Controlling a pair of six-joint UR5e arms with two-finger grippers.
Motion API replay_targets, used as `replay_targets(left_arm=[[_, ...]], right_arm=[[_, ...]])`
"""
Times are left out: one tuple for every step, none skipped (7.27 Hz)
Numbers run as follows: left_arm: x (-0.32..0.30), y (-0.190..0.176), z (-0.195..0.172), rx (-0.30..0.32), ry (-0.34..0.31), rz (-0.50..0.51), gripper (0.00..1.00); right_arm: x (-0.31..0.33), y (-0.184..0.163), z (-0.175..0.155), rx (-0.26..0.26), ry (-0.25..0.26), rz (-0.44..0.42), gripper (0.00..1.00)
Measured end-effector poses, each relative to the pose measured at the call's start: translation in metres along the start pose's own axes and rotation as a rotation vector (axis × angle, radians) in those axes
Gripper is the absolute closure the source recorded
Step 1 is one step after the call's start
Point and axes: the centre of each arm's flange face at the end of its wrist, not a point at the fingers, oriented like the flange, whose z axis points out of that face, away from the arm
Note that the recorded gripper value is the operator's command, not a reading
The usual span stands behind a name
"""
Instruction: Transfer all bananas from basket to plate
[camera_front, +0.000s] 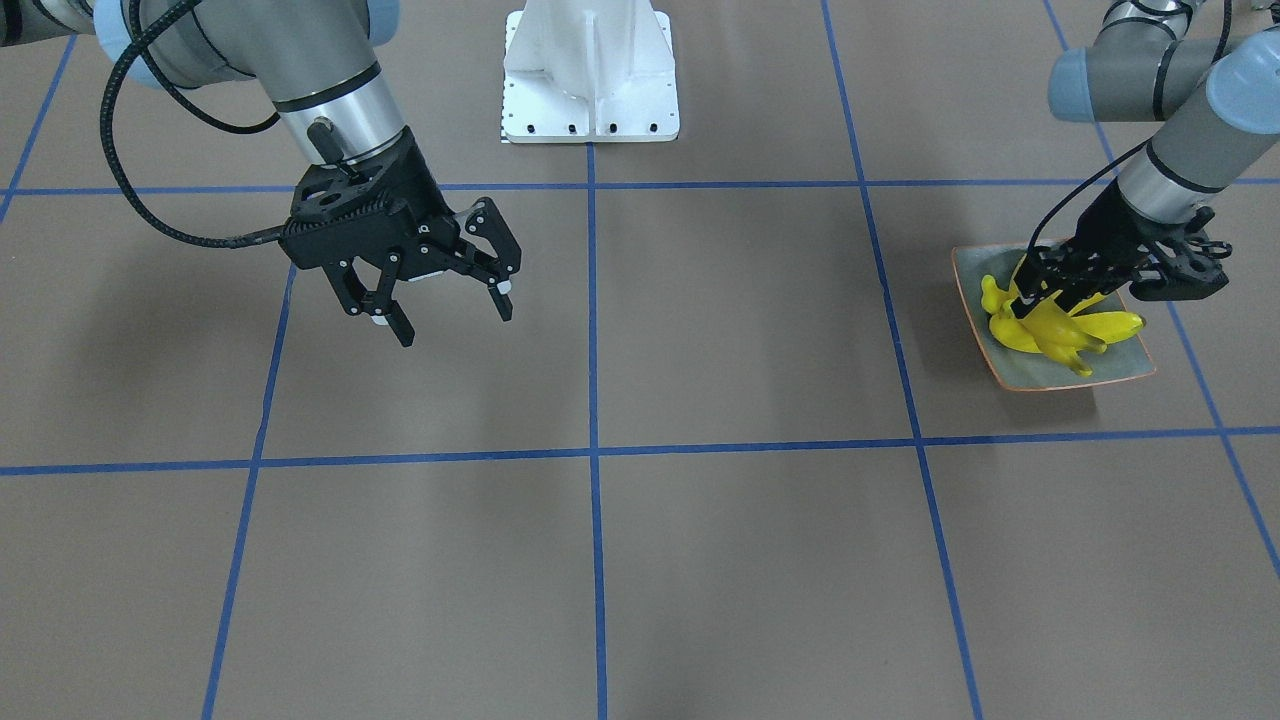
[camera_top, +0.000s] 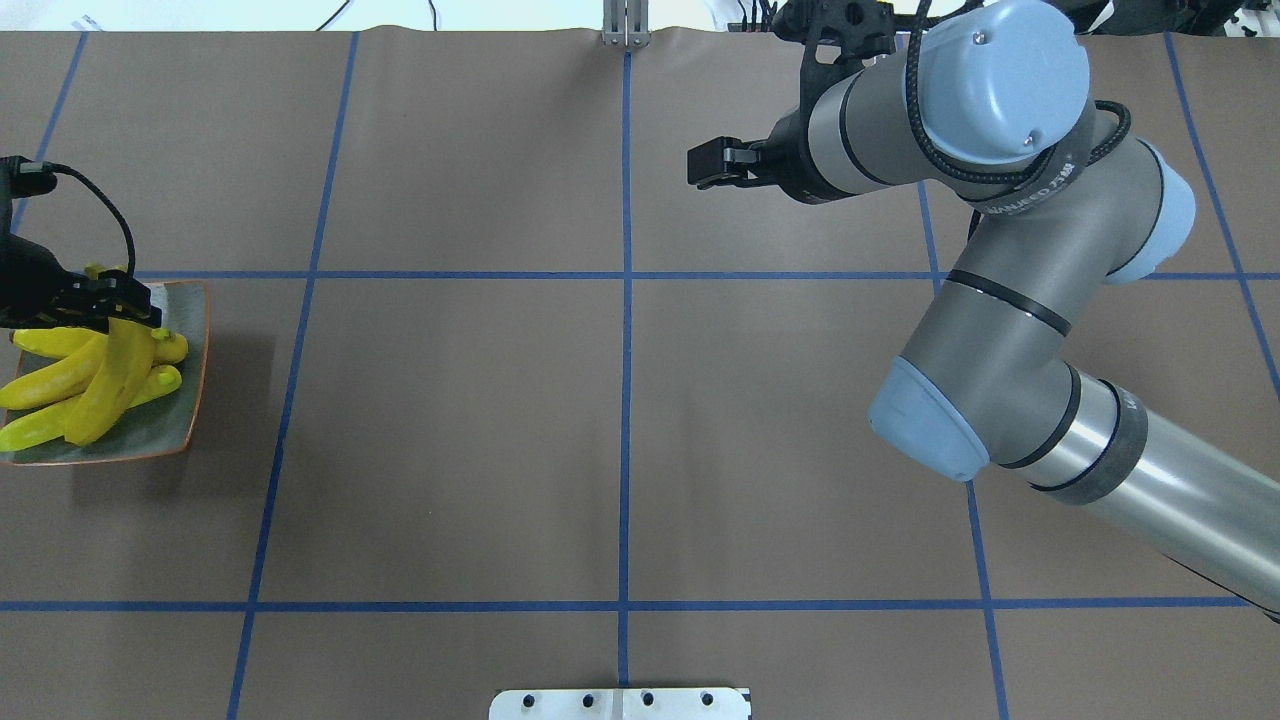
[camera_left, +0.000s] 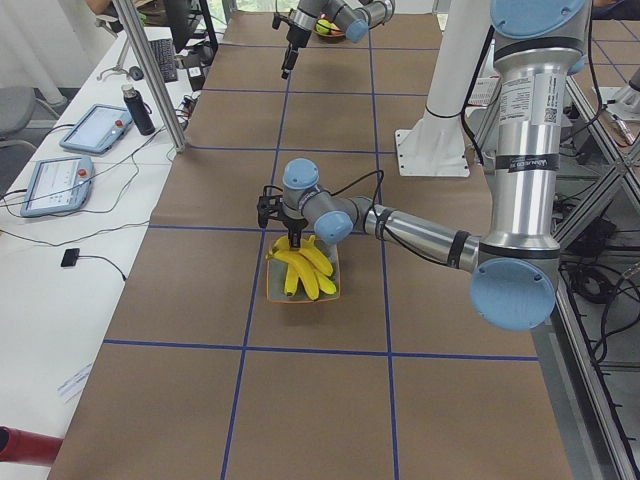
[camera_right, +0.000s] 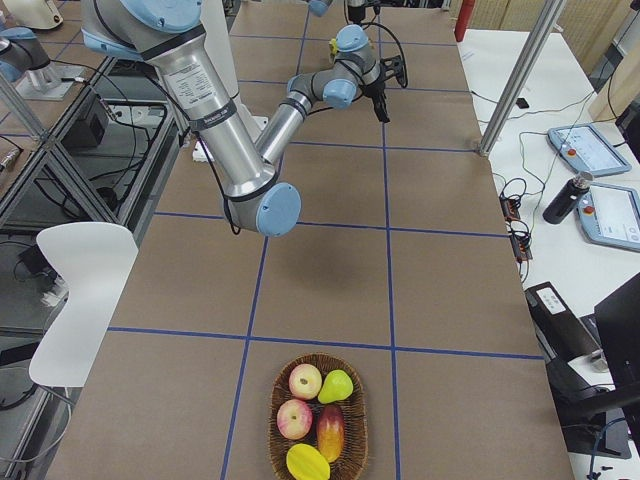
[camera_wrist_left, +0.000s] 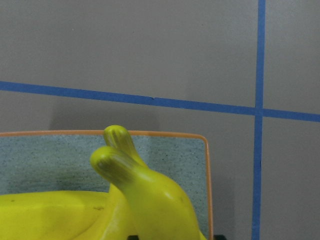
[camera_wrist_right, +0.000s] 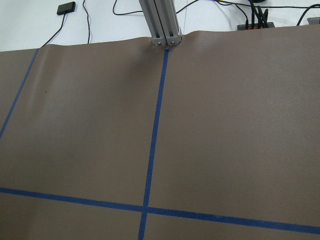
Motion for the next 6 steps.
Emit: replay_targets(left_arm=[[-0.003,-0.005,-0.006,0.013,0.001,0.023,0.0],[-0.011,-0.013,-0.016,0.031,-0.001,0.051,0.0],[-0.021,-0.021,-0.027,0.046,-0.012,0.08,0.0],[-0.032,-0.029,-0.039,0.056,-0.03,0.117,0.0],[-0.047,-0.038,-0.051,0.064,-0.058,0.153,0.0],[-0.066,-0.047,-0.065,0.066,-0.09,0.193,0.0]], right_arm=[[0.0,-0.001,0.0,-0.002,0.0,-0.001,0.0],[0.002,-0.004,-0.002,-0.001,0.002,-0.005,0.0],[0.009,-0.011,-0.005,-0.008,0.004,-0.014,0.0],[0.023,-0.02,-0.009,-0.024,0.006,-0.023,0.0],[0.046,-0.029,-0.013,-0.044,0.017,-0.041,0.0],[0.074,-0.037,-0.016,-0.063,0.034,-0.064,0.0]])
